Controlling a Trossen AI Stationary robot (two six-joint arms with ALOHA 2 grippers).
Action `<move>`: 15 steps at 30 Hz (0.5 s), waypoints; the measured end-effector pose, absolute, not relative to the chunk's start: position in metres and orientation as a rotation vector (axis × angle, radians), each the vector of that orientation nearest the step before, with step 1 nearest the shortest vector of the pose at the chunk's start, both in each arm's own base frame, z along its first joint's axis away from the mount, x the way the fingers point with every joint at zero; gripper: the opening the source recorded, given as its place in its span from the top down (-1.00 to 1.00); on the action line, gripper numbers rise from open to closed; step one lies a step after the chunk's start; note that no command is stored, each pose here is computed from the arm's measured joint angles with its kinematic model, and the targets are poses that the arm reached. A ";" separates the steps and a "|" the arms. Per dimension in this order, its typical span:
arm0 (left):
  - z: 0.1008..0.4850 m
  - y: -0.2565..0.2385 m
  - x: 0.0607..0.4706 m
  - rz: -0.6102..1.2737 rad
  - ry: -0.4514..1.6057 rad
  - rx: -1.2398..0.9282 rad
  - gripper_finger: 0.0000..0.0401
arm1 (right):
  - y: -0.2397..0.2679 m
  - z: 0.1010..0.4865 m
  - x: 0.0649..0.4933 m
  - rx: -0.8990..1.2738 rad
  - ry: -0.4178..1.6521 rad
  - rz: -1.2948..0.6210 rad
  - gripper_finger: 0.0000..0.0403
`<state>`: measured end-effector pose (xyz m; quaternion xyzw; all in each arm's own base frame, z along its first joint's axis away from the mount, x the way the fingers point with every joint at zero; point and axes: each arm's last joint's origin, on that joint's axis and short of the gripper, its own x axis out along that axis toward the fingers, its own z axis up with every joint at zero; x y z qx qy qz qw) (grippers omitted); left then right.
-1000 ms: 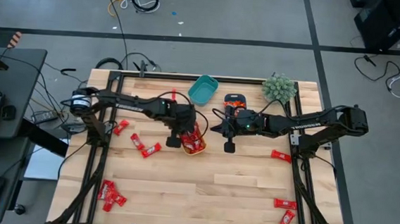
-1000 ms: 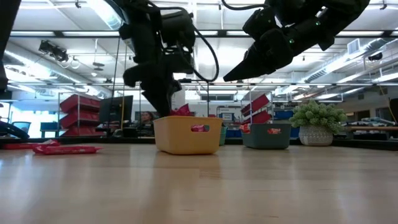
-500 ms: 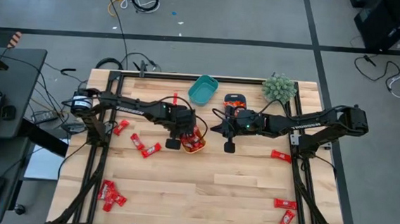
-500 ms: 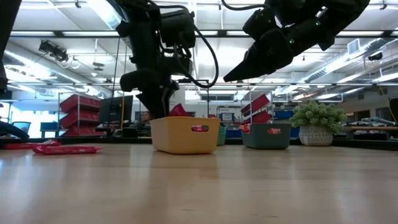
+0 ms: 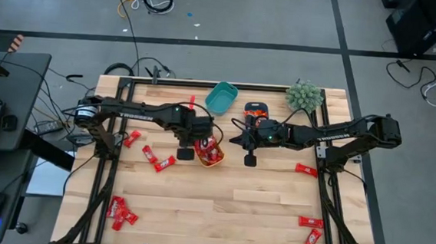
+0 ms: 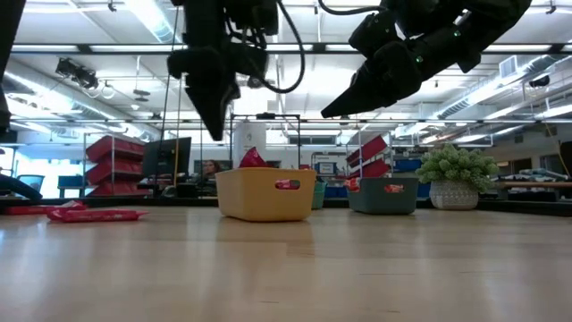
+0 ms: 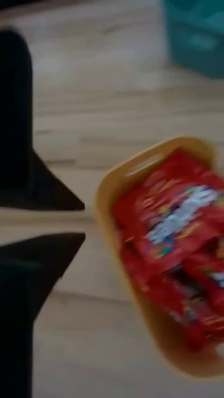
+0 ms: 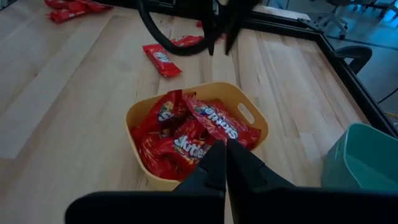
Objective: Sort candy
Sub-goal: Put the red candy into the yellow bin
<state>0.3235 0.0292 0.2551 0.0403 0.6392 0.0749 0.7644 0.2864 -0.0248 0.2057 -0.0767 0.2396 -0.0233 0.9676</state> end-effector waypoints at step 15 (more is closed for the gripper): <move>0.290 -0.026 0.279 0.220 1.354 -0.112 0.99 | -0.018 0.214 0.292 -0.127 0.374 -0.008 1.00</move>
